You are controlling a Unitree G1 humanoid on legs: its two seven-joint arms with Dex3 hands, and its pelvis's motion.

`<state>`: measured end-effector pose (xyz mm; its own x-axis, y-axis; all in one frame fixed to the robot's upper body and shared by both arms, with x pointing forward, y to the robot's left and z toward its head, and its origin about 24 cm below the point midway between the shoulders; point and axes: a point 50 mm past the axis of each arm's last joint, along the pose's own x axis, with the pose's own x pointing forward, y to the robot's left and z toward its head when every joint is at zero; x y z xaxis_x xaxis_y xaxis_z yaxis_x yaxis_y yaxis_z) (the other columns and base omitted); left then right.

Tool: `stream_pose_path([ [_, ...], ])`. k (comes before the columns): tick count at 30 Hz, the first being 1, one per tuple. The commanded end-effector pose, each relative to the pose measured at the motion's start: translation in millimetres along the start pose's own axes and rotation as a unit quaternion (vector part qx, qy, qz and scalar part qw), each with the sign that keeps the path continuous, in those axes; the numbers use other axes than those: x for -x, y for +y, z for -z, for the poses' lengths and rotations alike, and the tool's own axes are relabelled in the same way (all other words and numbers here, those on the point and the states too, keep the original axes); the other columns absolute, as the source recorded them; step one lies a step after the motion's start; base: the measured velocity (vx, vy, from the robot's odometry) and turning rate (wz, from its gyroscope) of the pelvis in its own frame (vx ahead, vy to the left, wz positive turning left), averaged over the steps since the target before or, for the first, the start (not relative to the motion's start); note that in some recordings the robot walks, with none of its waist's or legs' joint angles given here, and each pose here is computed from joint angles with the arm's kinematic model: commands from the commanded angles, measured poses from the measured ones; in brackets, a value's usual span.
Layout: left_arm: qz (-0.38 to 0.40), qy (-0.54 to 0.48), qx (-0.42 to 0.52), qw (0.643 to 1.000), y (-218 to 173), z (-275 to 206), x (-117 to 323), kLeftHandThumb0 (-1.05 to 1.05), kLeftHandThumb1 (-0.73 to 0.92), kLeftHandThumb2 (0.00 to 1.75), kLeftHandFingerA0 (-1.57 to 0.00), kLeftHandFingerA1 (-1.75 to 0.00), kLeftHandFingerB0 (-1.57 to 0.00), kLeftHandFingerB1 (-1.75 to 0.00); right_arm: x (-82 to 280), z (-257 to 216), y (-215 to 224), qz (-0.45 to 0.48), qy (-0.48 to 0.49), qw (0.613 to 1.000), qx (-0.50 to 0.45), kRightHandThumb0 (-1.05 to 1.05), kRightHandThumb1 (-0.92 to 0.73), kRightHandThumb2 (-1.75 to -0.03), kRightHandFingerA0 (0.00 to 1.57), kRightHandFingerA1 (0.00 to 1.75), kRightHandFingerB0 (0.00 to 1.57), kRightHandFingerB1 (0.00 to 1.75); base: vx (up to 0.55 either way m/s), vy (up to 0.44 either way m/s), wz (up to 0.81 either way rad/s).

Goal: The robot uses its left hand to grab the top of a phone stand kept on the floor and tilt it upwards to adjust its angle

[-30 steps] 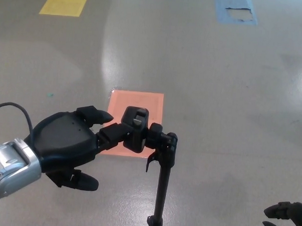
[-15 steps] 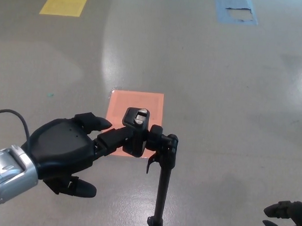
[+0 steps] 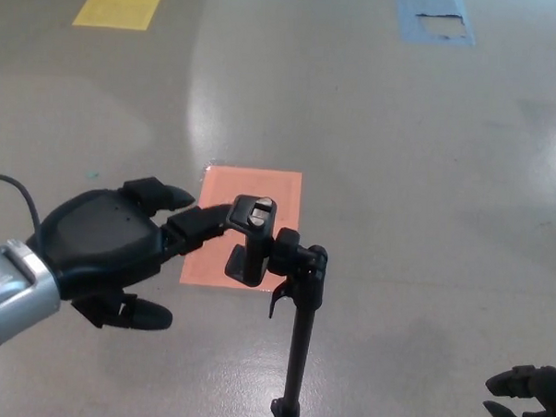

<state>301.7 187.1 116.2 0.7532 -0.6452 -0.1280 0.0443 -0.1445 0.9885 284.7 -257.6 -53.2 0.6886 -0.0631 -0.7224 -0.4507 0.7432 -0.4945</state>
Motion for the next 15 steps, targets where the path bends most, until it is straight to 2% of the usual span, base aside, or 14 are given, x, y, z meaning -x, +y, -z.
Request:
stream_pose_path([
  [1,-0.017,0.014,0.007,1.000,8.6,9.6,-1.5,-0.87,0.64,1.02,-0.14,-0.34,0.00,-0.13,1.6,3.8,-7.1,0.008,0.010,1.000,-0.002,-0.57,-0.81,-0.66,0.24,0.35,0.27,0.33,0.00,0.000,0.00],
  [4,-0.021,0.019,0.006,1.000,10.1,13.3,-1.8,-0.87,0.64,1.02,-0.13,-0.34,0.00,-0.13,1.6,3.8,-6.9,0.007,0.009,1.000,-0.002,-0.57,-0.81,-0.65,0.24,0.35,0.27,0.33,0.00,0.000,0.00],
  [7,-0.022,0.023,0.005,0.999,9.9,16.0,-1.7,-0.88,0.65,1.02,-0.20,-0.36,0.00,-0.12,1.5,3.4,-7.2,0.008,0.008,1.000,-0.006,-0.57,-0.82,-0.64,0.26,0.36,0.25,0.32,0.00,0.000,0.00],
  [8,-0.022,0.024,0.006,0.999,9.4,17.0,-1.5,-0.89,0.69,0.73,-0.14,-0.28,-0.01,-0.11,1.6,3.2,-7.4,0.008,0.007,1.000,-0.004,-0.57,-0.82,-0.65,0.26,0.36,0.25,0.31,0.00,0.000,0.00],
  [9,-0.021,0.025,0.007,0.999,8.7,18.0,-1.3,-0.89,0.69,0.73,-0.14,-0.28,-0.01,-0.11,1.6,3.2,-7.5,0.008,0.007,1.000,-0.003,-0.57,-0.82,-0.65,0.26,0.36,0.25,0.31,0.00,0.000,0.00],
  [10,-0.016,0.027,0.007,0.999,7.7,19.2,-1.1,-0.84,0.63,1.00,-0.07,-0.30,0.00,-0.15,1.5,3.2,-7.5,0.008,0.010,1.000,-0.001,-0.57,-0.82,-0.65,0.26,0.35,0.25,0.31,0.00,0.000,0.00],
  [15,-0.003,0.056,0.014,0.998,-1.8,31.9,3.1,-0.85,0.64,1.02,-0.10,-0.30,0.00,-0.13,0.8,-1.5,-8.6,0.011,0.007,1.000,0.003,-0.57,-0.82,-0.65,0.26,0.36,0.25,0.31,0.00,0.000,0.00],
])
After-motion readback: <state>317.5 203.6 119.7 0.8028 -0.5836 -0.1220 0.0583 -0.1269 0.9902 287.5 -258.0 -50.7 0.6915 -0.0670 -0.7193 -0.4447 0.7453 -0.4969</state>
